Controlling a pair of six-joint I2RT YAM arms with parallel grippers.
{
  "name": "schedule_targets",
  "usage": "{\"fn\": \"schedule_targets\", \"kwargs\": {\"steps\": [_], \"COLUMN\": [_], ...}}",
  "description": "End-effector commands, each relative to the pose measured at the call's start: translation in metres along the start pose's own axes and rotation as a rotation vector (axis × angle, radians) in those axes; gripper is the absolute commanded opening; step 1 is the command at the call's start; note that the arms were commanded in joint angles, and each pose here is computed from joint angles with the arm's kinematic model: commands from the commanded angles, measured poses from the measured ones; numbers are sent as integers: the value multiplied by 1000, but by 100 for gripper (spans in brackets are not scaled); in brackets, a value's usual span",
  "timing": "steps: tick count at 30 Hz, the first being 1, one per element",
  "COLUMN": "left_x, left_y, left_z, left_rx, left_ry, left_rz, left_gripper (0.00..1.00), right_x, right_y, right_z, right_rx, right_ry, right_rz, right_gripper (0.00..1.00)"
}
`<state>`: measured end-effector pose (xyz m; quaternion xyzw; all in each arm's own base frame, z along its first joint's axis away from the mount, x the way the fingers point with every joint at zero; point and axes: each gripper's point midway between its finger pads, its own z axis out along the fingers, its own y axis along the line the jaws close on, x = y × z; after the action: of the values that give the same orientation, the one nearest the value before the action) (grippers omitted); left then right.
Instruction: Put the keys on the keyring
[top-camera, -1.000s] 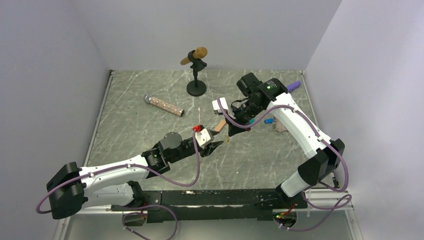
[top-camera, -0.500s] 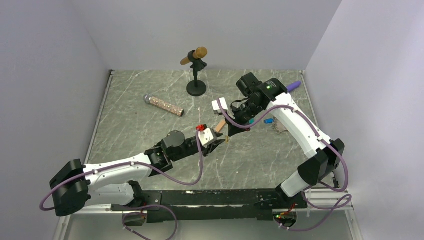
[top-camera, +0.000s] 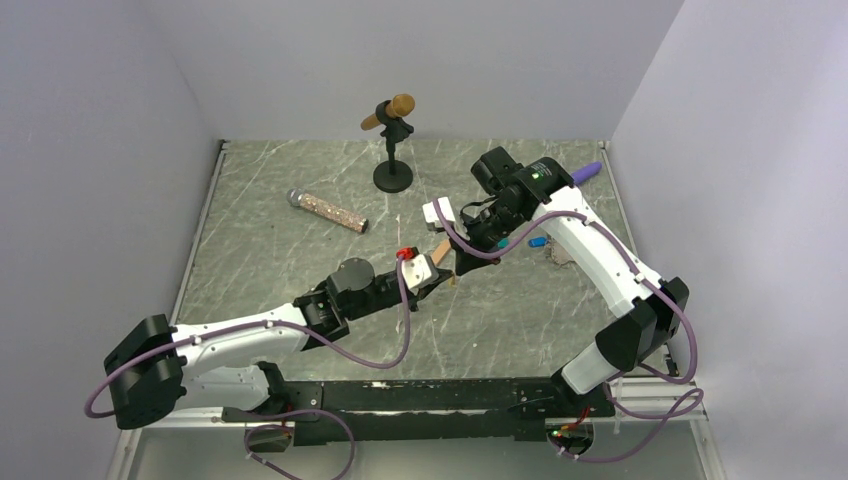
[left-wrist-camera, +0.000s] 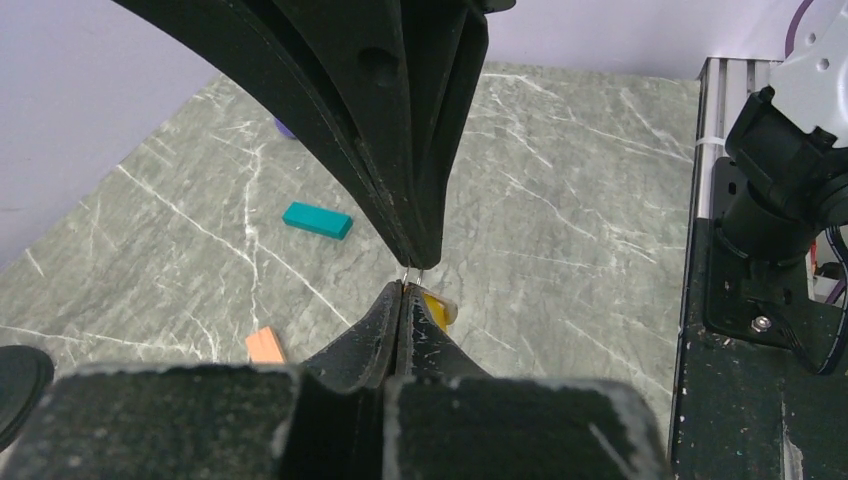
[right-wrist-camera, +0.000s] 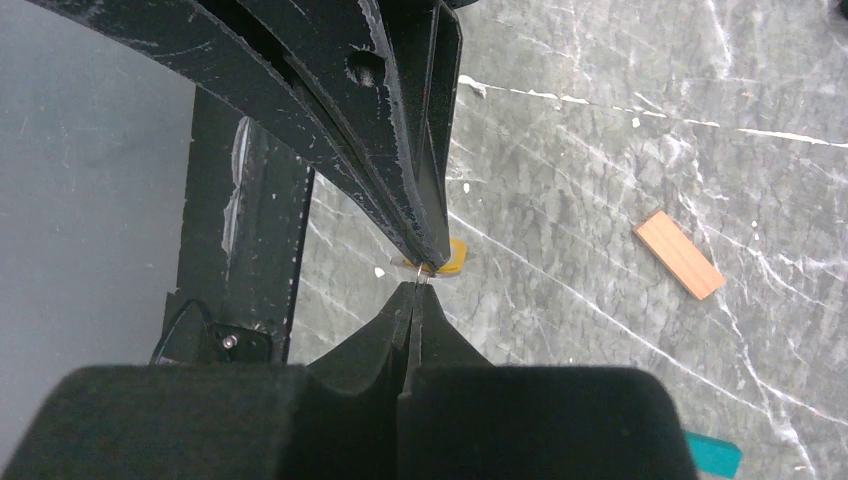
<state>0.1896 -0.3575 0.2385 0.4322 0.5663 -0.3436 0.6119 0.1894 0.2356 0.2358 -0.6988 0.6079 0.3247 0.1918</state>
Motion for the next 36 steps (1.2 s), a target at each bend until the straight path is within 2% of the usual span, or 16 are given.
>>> {"fn": "schedule_targets", "kwargs": {"steps": [1,4,6,7,8,10,18,22,29,36], "left_x": [-29,-29,-32,-30,-32,-36,-62,-71,-79,-75], "left_y": [1,4,8,11,14,18,19,19,18,16], "left_z": [6,3,-2,-5,-9,-17,-43,-50,-47,-45], "left_rx": [12,-12,-43,-65,-89,-121,-143,-137,-117,-105], "left_ry": [-78,-85,-112,-125,-146,-196,-456,-559,-603,-591], "left_rz": [17,12,-12,-24,-40,-83,-308,-386,-423,-429], "left_gripper": [0,0,0,0,0,0,0,0,0,0], "right_x": [-9,-12,-17,-18,-20,-22,-45,-52,-66,-66], "right_y": [5,7,7,7,6,3,10,14,6,2], "right_z": [-2,-3,-4,-6,-8,-12,-27,-24,-27,-26], "right_rx": [-9,-15,-13,-5,9,42,122,86,82,86], "right_ry": [-32,-47,-67,-75,-88,-125,-383,-436,-488,-492], "right_rz": [-27,-33,-33,-32,-36,-48,-224,-237,-237,-231], "right_gripper": [0,3,21,36,42,46,47,43,33,31]}}
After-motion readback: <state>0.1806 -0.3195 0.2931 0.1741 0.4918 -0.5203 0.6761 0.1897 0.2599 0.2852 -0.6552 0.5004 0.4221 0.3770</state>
